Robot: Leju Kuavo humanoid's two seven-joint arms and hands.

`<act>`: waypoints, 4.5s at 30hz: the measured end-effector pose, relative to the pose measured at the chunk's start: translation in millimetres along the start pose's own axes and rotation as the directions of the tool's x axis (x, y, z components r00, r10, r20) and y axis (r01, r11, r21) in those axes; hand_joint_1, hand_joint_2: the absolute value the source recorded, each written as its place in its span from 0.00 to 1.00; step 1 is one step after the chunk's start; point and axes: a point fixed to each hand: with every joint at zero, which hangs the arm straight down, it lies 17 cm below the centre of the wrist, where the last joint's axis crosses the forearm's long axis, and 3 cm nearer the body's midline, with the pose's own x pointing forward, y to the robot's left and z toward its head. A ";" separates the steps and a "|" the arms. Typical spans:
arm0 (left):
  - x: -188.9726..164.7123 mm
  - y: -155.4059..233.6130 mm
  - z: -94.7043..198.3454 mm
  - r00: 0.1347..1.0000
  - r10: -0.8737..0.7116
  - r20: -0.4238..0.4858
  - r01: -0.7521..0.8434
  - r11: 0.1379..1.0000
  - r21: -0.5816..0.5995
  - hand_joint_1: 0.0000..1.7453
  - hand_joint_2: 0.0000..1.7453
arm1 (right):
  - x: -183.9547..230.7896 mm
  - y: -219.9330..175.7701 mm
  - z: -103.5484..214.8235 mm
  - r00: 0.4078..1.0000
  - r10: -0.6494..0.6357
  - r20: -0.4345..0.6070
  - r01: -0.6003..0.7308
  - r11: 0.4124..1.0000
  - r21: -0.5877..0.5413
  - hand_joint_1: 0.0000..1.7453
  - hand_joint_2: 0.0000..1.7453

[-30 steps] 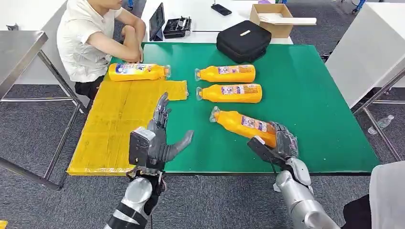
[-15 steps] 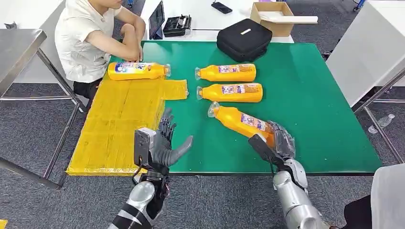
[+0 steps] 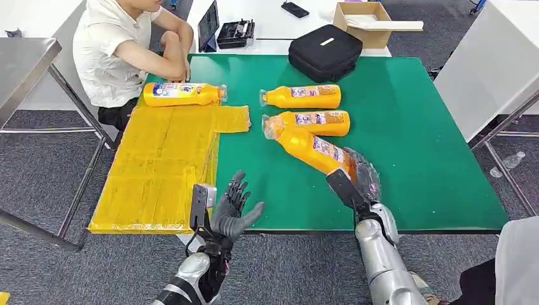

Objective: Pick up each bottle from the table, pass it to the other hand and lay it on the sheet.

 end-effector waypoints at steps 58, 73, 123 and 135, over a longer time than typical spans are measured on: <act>130.0 -8.9 -14.6 0.909 0.026 0.415 -0.010 0.999 -0.042 0.00 1.00 | 205.4 131.1 44.2 0.861 -0.418 0.288 0.273 0.859 0.433 0.79 1.00; 131.5 -11.9 -14.4 0.912 0.047 0.407 -0.019 0.997 -0.073 1.00 1.00 | 202.7 156.8 57.0 0.842 -0.496 0.210 0.331 0.785 0.524 0.00 1.00; 98.1 180.3 -39.2 -0.380 -0.924 -0.048 0.904 -0.382 0.191 1.00 1.00 | 92.4 92.0 28.5 0.909 -0.398 0.120 0.361 0.899 0.250 0.00 1.00; 53.5 203.1 -35.4 -0.340 -0.940 -0.030 0.940 -0.341 0.010 1.00 1.00 | 94.2 93.3 23.7 0.900 -0.417 0.128 0.377 0.891 0.255 0.00 1.00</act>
